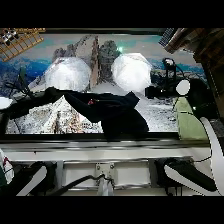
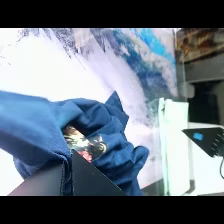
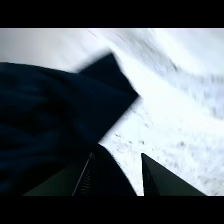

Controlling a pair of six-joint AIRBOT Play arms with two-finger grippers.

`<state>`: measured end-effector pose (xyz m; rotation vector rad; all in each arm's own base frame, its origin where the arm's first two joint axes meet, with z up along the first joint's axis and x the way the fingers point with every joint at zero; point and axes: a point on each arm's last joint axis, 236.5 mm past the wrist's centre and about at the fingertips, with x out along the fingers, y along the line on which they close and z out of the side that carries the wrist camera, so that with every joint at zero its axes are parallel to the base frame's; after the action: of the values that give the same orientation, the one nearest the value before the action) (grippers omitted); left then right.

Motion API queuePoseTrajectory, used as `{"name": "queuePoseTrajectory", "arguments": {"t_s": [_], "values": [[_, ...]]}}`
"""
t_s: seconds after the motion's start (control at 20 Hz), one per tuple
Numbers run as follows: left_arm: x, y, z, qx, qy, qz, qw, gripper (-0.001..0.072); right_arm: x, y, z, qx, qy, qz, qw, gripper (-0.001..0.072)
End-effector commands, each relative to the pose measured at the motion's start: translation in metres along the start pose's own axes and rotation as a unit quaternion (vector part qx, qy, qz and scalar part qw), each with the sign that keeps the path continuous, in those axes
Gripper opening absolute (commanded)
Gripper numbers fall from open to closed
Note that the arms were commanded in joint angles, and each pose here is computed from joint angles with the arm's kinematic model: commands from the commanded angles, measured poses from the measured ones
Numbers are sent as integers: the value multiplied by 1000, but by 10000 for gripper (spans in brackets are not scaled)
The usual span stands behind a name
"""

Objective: Fold the clothes and pants, and hang the long-sleeved shirts on hangers.

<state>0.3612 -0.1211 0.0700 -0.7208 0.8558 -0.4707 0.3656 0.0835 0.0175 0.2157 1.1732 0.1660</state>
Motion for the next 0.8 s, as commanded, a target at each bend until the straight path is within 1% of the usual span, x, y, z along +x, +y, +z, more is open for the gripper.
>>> {"name": "queuePoseTrajectory", "arguments": {"t_s": [0.0,0.05,0.1,0.15,0.3,0.4,0.75], "values": [[-6,-1,8,18,-4,11,1000,11,36,-15,-10,104,26,37,994,383],[-6,0,8,18,-5,11,1000,11,44,-8,-11,111,33,60,991,433],[-6,0,8,18,-5,11,1000,11,54,-1,-12,118,43,79,989,435],[-6,0,8,18,-5,11,1000,11,64,3,-14,130,52,89,986,459],[-6,-1,8,18,-5,11,1000,12,93,3,-25,159,83,94,979,506],[-6,-1,8,17,-5,11,1000,11,106,0,-27,167,89,95,977,506],[-4,2,8,14,-4,13,1000,12,128,17,-21,197,85,143,966,497]]}}
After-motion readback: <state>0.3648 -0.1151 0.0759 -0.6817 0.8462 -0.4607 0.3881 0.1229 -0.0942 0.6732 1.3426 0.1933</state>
